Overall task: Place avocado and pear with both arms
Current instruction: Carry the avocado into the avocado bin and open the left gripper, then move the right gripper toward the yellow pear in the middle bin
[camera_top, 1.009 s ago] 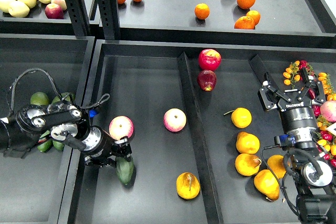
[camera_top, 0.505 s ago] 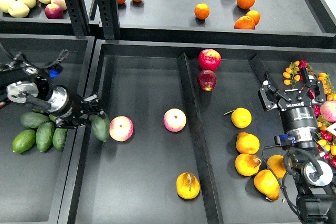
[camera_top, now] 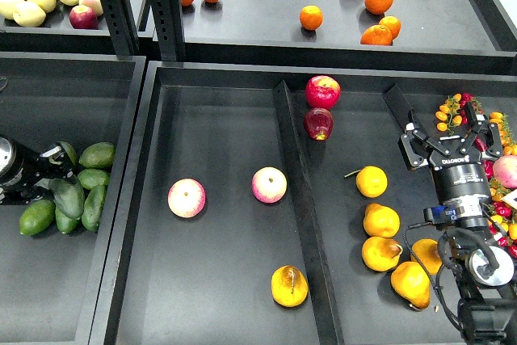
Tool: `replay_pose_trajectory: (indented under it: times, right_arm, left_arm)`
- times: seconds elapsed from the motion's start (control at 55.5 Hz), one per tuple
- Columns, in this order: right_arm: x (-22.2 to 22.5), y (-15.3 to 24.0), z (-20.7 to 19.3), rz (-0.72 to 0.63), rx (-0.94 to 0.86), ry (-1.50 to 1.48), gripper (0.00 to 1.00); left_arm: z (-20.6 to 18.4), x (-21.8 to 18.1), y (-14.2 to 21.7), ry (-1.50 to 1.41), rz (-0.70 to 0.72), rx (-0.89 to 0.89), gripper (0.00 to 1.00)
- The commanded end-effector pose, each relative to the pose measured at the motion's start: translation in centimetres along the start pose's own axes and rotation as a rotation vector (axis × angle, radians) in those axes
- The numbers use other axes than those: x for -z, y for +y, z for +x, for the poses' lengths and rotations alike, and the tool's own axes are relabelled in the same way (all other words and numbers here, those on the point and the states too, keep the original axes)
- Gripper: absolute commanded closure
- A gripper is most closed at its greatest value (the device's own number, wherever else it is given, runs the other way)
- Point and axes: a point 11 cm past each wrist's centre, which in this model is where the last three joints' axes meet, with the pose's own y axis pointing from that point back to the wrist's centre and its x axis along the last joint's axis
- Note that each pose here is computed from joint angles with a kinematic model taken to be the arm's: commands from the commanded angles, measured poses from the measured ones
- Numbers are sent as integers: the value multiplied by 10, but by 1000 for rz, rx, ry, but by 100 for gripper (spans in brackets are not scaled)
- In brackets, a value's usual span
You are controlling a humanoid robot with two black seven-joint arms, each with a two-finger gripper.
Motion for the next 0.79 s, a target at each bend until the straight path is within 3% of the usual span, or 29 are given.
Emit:
replay_pose_trajectory:
  times: [0.0, 0.559, 0.775]
  right_arm:
    - [1, 0, 0, 2, -1, 0, 0]
    - [0, 0, 0, 2, -1, -1, 0]
    - [1, 0, -1, 1, 2, 0, 0]
  left_arm:
    - [5, 6, -4, 19, 17, -18, 75]
    - [-17, -1, -25, 12, 21, 28, 69]
    - [-17, -2, -26, 9, 19, 30, 56]
